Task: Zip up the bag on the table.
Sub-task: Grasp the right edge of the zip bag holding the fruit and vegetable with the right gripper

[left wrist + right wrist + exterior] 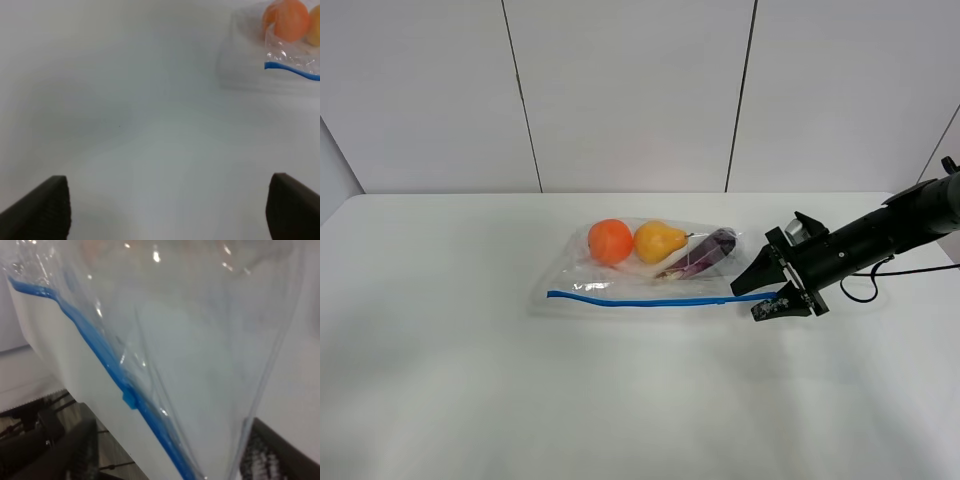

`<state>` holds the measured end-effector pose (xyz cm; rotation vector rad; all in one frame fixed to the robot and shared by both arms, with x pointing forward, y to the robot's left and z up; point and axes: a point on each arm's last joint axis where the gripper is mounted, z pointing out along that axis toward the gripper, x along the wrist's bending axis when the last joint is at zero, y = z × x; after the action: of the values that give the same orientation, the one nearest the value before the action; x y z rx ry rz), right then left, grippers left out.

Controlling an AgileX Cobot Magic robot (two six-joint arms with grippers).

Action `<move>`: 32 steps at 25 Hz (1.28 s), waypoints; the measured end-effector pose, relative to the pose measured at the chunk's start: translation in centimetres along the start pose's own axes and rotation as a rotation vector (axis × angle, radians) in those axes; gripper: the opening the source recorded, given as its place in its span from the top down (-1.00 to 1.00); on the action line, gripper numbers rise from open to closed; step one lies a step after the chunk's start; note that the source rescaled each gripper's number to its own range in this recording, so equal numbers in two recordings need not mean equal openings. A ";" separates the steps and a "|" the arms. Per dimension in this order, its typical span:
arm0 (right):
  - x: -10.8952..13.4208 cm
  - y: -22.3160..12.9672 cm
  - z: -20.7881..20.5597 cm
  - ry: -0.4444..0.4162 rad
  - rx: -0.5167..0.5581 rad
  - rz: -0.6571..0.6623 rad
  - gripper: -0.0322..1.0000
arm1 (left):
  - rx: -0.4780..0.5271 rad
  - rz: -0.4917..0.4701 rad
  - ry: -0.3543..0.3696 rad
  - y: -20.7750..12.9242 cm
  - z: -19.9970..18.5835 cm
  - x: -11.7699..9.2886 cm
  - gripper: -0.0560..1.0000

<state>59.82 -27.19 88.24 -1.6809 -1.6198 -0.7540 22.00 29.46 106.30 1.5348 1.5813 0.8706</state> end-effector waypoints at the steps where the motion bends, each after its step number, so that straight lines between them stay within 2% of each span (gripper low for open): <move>1: 0.0 0.0 0.0 0.001 -0.001 0.000 -0.31 | 0.000 0.000 0.000 0.0 0.0 0.0 -0.84; 5: 0.0 0.0 0.0 0.002 -0.002 0.001 -0.21 | 0.000 0.000 0.000 0.0 0.0 0.0 -0.84; 12: -0.2 0.1 -0.6 0.021 -0.026 0.017 -0.18 | 0.000 0.000 0.000 0.0 0.0 0.0 -0.84; 16: -0.5 0.2 -1.0 0.028 -0.042 0.029 0.08 | 0.000 0.000 0.000 0.0 0.0 0.0 -0.84; 18: -0.5 0.2 -1.0 0.029 -0.040 0.029 0.14 | 0.000 0.000 0.000 0.0 0.0 0.0 -0.84; 32: -0.5 0.2 -1.0 0.030 -0.040 0.028 0.17 | 0.000 0.000 0.000 0.0 0.0 0.0 -0.84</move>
<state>60.03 -28.30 88.44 -1.7088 -1.5673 -0.7987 22.00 29.46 106.30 1.5348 1.5813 0.8706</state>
